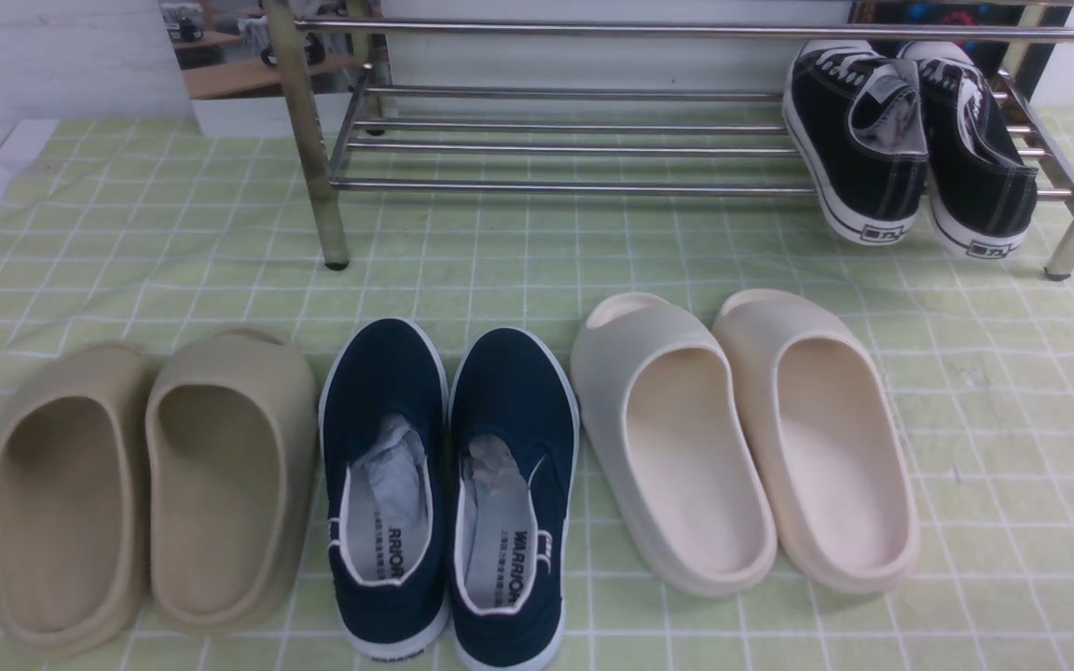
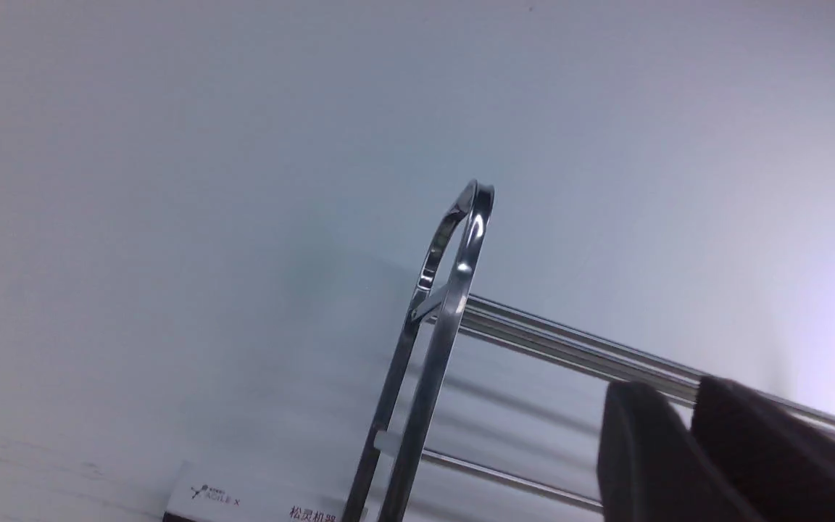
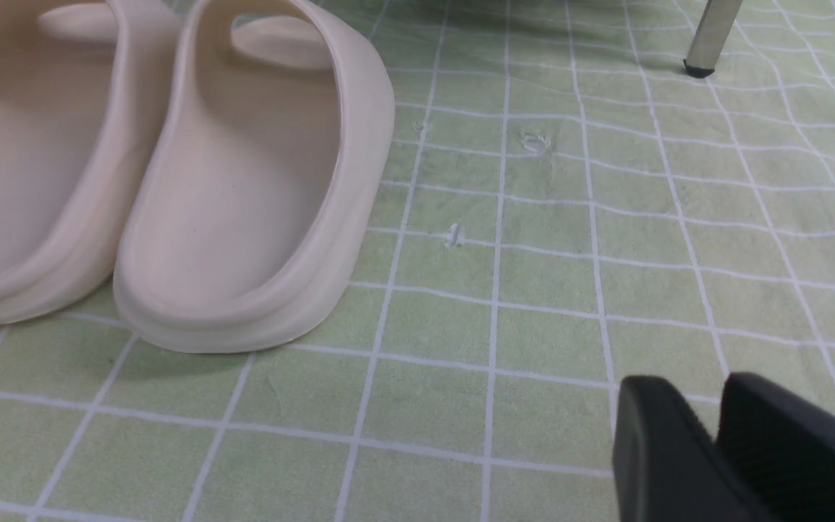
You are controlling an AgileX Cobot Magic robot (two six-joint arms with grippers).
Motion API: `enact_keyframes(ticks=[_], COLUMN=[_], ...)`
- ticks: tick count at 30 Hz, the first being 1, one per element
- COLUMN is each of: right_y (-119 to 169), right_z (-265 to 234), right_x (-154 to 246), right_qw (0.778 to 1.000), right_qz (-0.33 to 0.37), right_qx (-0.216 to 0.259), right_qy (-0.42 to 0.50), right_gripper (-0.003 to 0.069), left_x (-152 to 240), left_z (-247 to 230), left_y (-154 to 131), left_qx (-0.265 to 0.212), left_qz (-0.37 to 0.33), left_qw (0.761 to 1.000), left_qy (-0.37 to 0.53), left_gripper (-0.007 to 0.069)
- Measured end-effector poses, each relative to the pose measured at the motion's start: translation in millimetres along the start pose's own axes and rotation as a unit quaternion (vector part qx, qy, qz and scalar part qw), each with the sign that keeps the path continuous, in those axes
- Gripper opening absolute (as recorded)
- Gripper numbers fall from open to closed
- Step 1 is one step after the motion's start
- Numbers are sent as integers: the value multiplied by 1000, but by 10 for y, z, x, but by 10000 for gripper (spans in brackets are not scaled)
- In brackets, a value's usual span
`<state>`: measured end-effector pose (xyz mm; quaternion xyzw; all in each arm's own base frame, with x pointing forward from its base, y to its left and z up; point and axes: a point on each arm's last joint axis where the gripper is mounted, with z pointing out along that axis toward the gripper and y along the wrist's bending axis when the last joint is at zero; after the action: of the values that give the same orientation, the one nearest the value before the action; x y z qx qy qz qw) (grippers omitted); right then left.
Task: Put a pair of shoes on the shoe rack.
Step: Use the left arm to grab the shoe closest to it
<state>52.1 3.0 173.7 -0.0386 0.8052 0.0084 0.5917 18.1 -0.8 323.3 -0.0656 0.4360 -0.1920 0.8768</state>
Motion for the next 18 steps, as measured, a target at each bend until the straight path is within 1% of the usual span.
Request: enact_keyframes(ticks=[1, 3, 4, 5, 6, 7, 8, 11, 12, 13, 14, 16, 17, 18], right_y=[0, 0, 0, 0, 0, 0, 0, 0, 0, 0, 0, 0, 0, 0], right_z=[0, 0, 0, 0, 0, 0, 0, 0, 0, 0, 0, 0, 0, 0], right_x=[0, 0, 0, 0, 0, 0, 0, 0, 0, 0, 0, 0, 0, 0], right_qw=[1000, 1000, 1000, 1000, 1000, 1000, 1000, 1000, 1000, 1000, 1000, 1000, 1000, 1000], right_qz=[0, 0, 0, 0, 0, 0, 0, 0, 0, 0, 0, 0, 0, 0], right_qx=[0, 0, 0, 0, 0, 0, 0, 0, 0, 0, 0, 0, 0, 0], right_qy=[0, 0, 0, 0, 0, 0, 0, 0, 0, 0, 0, 0, 0, 0], right_gripper=[170, 173, 176, 176, 179, 180, 181, 184, 184, 184, 188, 193, 195, 195], left_x=[-151, -228, -208, -216, -110, -19, 1, 383, 489, 508, 678, 842, 938, 970], left_z=[114, 257, 347, 346, 463, 520, 531, 686, 725, 733, 802, 881, 929, 944], left_y=[-59, -90, -81, -84, -40, -4, 4, 129, 151, 154, 160, 132, 115, 111], left_qx=[-19, -44, -60, -62, -87, -100, -103, -155, -168, -171, -181, -170, -159, -155], left_qz=[0, 6, 11, 12, 23, 22, 22, -20, -37, -40, -62, -86, -99, -103], left_qw=[999, 994, 987, 986, 970, 959, 957, 904, 881, 876, 828, 770, 737, 727], left_qy=[37, 104, 150, 155, 226, 263, 271, 399, 440, 449, 528, 608, 649, 661], left_gripper=[-13, -13, -13, -13, -13, -13, -13, -13, -13, -13, -13, -13, -13, -13])
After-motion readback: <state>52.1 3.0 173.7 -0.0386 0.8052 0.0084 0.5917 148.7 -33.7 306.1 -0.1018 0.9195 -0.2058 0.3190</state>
